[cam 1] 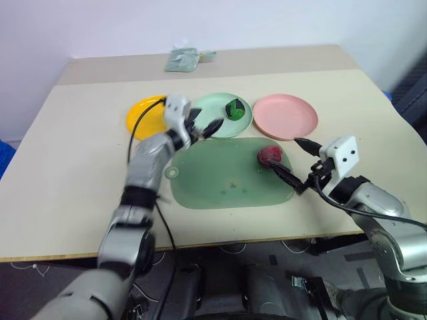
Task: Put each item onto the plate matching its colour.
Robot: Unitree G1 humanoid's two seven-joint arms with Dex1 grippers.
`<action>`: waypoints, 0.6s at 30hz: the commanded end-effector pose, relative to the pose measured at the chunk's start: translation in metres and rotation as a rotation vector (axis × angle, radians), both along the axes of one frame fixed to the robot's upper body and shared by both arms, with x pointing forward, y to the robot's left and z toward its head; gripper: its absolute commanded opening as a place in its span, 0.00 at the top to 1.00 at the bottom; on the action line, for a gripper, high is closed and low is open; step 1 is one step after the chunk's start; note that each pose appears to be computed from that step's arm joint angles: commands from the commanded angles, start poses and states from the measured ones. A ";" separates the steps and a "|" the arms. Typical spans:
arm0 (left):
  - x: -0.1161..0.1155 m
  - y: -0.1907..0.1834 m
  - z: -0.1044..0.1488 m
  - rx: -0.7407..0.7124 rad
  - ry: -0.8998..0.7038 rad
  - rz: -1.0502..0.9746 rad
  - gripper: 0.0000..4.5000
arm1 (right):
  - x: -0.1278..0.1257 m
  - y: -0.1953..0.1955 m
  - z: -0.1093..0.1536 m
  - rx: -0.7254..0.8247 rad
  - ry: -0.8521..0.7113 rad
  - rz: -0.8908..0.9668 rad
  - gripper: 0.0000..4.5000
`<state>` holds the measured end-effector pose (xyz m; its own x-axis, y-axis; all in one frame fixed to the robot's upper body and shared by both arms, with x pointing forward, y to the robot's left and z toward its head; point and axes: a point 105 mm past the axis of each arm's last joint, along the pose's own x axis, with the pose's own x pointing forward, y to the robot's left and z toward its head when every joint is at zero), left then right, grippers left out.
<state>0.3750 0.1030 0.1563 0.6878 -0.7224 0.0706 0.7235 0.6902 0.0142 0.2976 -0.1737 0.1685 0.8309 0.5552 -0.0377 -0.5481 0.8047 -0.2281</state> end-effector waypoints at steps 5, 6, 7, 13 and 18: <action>-0.090 0.057 0.015 0.143 -0.051 -0.293 0.01 | 0.024 0.006 -0.009 0.016 0.002 0.048 0.00; -0.096 0.058 0.013 0.165 -0.046 -0.319 0.01 | 0.027 0.005 -0.010 0.017 0.004 0.050 0.00; -0.102 0.063 0.015 0.167 -0.036 -0.330 0.01 | 0.032 0.006 -0.013 0.017 0.012 0.056 0.00; -0.128 0.069 0.015 0.197 -0.007 -0.363 0.01 | 0.062 0.009 -0.044 -0.020 0.081 0.076 0.00; -0.136 0.064 0.013 0.191 -0.010 -0.328 0.01 | 0.077 0.007 -0.059 -0.029 0.119 0.068 0.00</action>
